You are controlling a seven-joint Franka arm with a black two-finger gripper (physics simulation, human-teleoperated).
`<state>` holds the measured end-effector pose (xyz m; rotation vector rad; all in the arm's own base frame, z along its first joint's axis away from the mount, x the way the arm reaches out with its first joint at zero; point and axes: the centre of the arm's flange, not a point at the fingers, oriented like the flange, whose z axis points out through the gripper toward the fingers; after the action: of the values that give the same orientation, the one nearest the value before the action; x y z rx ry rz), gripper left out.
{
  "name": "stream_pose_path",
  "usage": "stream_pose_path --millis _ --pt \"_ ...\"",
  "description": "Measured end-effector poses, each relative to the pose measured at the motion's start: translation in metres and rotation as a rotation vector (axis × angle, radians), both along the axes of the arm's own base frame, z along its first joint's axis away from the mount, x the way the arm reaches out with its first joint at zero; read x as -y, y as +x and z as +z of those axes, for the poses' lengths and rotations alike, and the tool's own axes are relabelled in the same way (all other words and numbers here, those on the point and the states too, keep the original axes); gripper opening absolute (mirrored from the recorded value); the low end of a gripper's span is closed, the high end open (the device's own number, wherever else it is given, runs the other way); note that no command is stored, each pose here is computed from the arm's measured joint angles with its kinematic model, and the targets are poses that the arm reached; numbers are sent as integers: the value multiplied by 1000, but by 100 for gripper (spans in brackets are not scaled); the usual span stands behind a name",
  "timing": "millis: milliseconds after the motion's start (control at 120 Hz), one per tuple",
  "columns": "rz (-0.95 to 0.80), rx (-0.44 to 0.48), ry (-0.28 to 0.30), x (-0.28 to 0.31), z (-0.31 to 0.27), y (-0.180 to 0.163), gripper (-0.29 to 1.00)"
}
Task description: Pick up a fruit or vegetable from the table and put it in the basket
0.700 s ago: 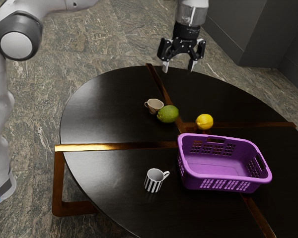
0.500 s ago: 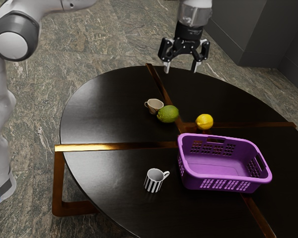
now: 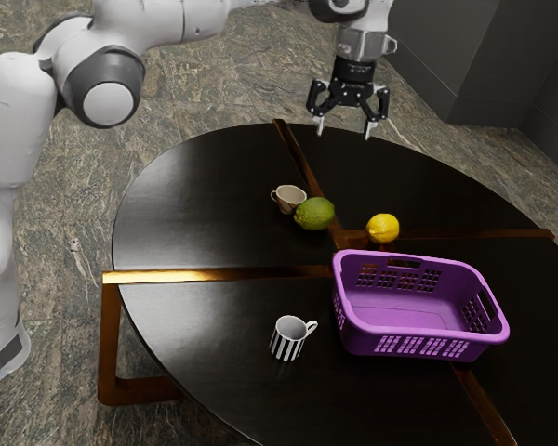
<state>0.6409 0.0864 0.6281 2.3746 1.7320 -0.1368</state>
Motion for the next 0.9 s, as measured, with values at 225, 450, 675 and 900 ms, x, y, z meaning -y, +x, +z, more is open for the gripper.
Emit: stream_pose_path --millis 225,450,675,900 --pt "-296 79 -37 22 -21 21 70" --pt "-592 132 -65 50 -76 53 70" --pt "-734 245 -27 30 -92 70 70" --pt "-830 314 6 -4 -109 80 70"
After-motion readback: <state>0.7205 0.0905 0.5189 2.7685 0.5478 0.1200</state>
